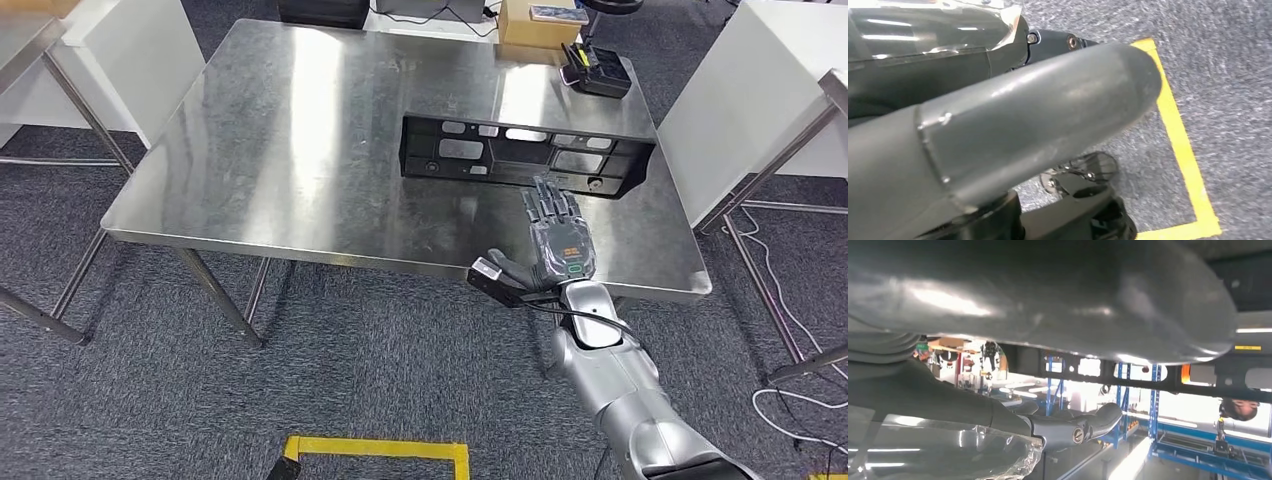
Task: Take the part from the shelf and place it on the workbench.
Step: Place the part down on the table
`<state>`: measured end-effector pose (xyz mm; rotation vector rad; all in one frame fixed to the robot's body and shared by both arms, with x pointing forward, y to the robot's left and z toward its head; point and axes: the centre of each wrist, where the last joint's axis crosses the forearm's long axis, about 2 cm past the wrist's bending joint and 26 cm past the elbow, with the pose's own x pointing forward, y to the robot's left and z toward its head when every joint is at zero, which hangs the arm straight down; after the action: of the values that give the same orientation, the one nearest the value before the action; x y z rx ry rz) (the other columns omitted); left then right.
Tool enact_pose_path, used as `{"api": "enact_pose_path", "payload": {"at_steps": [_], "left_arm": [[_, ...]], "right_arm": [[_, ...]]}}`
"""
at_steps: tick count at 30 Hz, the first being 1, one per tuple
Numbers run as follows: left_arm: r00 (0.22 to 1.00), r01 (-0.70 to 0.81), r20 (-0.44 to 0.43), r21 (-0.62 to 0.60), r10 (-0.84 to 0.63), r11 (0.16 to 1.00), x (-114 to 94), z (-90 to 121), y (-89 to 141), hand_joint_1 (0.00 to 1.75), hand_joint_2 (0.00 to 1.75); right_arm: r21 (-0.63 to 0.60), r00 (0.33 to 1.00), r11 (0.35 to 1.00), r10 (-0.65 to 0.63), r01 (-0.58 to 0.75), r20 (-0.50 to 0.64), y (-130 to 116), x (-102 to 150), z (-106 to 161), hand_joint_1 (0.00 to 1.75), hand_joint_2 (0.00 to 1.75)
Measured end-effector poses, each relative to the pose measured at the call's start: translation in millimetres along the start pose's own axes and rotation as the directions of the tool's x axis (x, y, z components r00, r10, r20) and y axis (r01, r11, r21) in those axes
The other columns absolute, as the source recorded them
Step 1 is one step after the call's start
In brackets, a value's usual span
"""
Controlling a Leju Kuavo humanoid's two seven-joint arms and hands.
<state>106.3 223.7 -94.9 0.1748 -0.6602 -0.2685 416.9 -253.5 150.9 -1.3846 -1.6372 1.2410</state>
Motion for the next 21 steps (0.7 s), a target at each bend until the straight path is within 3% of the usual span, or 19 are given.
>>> {"api": "enact_pose_path", "payload": {"at_steps": [21], "left_arm": [[1.000, -0.004, 0.008, 0.003, 0.004, 1.000, -0.2, -0.7, 2.1, 0.00, 0.00]], "right_arm": [[-0.022, 1.000, 1.000, -0.002, 0.002, -0.004, -5.4, 1.6, -5.8, 0.00, 0.00]]}}
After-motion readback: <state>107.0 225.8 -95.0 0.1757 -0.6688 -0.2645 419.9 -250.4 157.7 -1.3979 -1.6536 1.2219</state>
